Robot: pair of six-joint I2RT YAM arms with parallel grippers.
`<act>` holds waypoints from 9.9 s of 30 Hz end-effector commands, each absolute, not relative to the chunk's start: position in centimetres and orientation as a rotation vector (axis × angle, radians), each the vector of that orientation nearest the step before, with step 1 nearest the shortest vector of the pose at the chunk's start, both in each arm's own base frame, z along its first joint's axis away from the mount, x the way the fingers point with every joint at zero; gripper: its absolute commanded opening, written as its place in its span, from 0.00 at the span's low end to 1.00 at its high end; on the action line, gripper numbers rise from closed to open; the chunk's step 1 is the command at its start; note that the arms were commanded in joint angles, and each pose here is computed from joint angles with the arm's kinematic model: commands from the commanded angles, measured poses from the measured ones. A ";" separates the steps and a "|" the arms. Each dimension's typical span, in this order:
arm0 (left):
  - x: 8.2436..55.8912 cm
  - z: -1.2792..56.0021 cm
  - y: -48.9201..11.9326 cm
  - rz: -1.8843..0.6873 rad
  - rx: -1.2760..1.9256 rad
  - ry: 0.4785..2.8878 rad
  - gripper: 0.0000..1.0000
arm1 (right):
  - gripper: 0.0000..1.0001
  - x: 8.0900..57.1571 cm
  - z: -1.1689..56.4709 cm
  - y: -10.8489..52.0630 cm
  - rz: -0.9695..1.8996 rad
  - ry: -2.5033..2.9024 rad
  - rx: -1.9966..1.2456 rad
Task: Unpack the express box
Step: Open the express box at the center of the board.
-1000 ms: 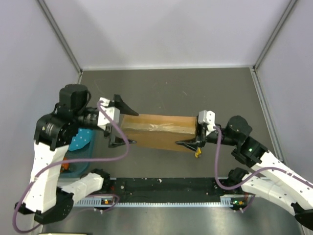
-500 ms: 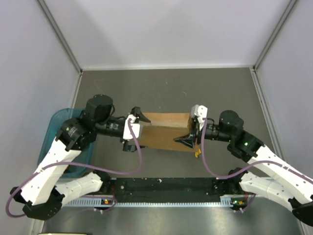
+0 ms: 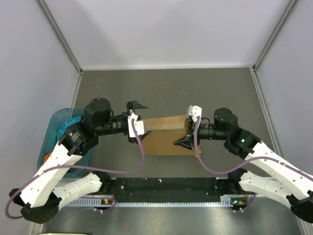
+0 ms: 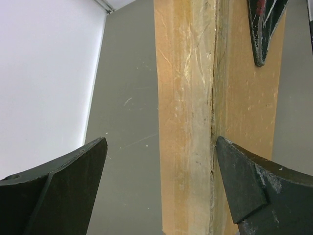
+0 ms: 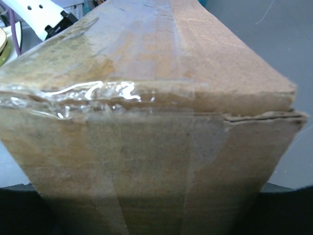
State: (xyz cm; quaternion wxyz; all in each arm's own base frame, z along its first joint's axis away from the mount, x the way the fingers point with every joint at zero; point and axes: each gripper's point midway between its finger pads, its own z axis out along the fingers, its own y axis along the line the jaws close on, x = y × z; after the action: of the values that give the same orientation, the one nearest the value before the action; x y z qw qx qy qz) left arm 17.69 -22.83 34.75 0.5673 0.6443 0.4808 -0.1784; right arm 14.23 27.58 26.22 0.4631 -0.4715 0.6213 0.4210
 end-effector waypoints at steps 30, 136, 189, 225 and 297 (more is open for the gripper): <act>25.5 39.0 -18.5 0.122 1.226 1.136 0.99 | 0.00 11.4 29.5 29.2 1.095 1.408 -1.343; 18.6 26.0 -20.3 -0.212 1.544 1.352 0.99 | 0.00 15.1 24.5 30.7 0.921 1.694 -1.354; 20.2 28.0 -22.4 -0.193 1.435 1.359 0.99 | 0.00 13.6 23.4 31.2 0.923 1.758 -1.443; 21.4 37.1 -27.2 -0.397 0.963 1.447 0.99 | 0.00 12.6 22.8 33.3 0.988 1.753 -1.498; 16.3 27.5 -19.1 -0.288 1.399 1.400 0.99 | 0.00 13.4 21.1 30.8 0.917 1.719 -1.482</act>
State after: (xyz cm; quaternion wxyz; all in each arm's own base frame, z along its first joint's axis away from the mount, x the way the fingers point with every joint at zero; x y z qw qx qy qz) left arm 16.53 -18.13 25.90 0.5295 0.5906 0.6011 -0.0970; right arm 13.31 30.63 20.64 0.3319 -0.5675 0.6683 0.3480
